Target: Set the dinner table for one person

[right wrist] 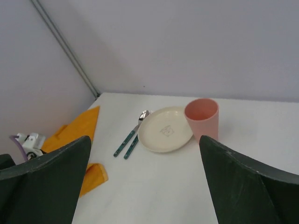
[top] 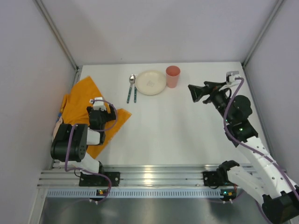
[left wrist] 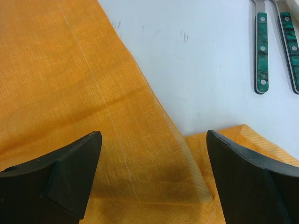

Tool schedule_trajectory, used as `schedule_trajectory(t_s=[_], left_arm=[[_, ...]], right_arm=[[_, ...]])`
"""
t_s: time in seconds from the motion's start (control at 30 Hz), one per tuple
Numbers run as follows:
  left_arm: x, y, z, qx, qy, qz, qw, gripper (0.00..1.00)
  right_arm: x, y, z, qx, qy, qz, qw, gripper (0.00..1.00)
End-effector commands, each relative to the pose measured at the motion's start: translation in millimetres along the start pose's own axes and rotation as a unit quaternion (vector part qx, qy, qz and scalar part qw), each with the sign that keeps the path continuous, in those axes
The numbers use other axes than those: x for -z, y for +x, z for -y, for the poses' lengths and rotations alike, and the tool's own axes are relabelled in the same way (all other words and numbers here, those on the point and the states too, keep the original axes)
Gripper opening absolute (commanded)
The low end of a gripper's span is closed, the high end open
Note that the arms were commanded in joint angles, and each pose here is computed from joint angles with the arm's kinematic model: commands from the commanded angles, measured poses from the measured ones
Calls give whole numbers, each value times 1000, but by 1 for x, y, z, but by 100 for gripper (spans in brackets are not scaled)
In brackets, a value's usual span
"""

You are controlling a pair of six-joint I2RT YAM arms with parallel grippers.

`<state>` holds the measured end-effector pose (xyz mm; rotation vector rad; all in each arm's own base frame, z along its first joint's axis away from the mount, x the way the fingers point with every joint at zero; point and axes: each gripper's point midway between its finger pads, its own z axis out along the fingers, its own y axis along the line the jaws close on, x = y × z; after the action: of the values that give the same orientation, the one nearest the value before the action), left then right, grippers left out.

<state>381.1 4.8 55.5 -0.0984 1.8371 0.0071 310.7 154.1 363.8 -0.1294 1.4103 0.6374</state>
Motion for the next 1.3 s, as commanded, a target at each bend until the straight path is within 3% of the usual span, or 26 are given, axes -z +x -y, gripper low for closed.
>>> schedule_trajectory(t_s=[0.0, 0.13, 0.27, 0.37, 0.43, 0.53, 0.57, 0.6, 0.67, 0.7, 0.73, 0.77, 0.87, 0.93, 1.27], left_arm=[[-4, -29, 4, -3, 11, 53, 999, 99], [-4, -28, 3, -2, 10, 52, 999, 99], [-5, -27, 6, -4, 16, 49, 999, 99], [-5, -36, 7, -9, 20, 61, 998, 99], [-6, -41, 9, -24, 9, 33, 999, 99], [-11, -94, -8, -2, -62, -7, 998, 99], [-11, -114, -16, 21, -93, -8, 995, 99], [-15, -159, -20, 86, -122, 19, 989, 99], [-25, -143, -11, 91, -64, -78, 991, 99], [-31, -180, -8, 108, -60, -71, 990, 99], [-35, -179, -10, 106, -72, -101, 987, 98], [-28, -139, -17, 107, -112, -196, 968, 95], [-14, -139, -10, 66, -145, -203, 966, 91], [0, -116, 8, 37, -126, -227, 965, 92], [97, -38, 53, 40, -89, -364, 926, 97]], right_arm=[[19, 74, 13, -117, 47, -129, 984, 100], [31, 104, 2, -139, 31, -220, 965, 100], [40, 128, -7, -185, 27, -270, 944, 100], [50, 141, -2, -173, 50, -307, 935, 100], [56, 144, 4, -149, 65, -321, 933, 100], [62, 144, 26, -126, 129, -327, 928, 100], [64, 150, 38, -124, 164, -340, 918, 100], [69, 157, 44, -130, 174, -363, 906, 100], [69, 176, 36, -172, 140, -416, 882, 100], [70, 181, 43, -204, 151, -422, 871, 100], [75, 191, 45, -223, 152, -437, 858, 100], [76, 197, 40, -246, 137, -447, 849, 100], [74, 193, 48, -244, 141, -428, 859, 100], [72, 189, 50, -232, 138, -423, 865, 100], [88, 202, 51, -234, 146, -438, 856, 100]])
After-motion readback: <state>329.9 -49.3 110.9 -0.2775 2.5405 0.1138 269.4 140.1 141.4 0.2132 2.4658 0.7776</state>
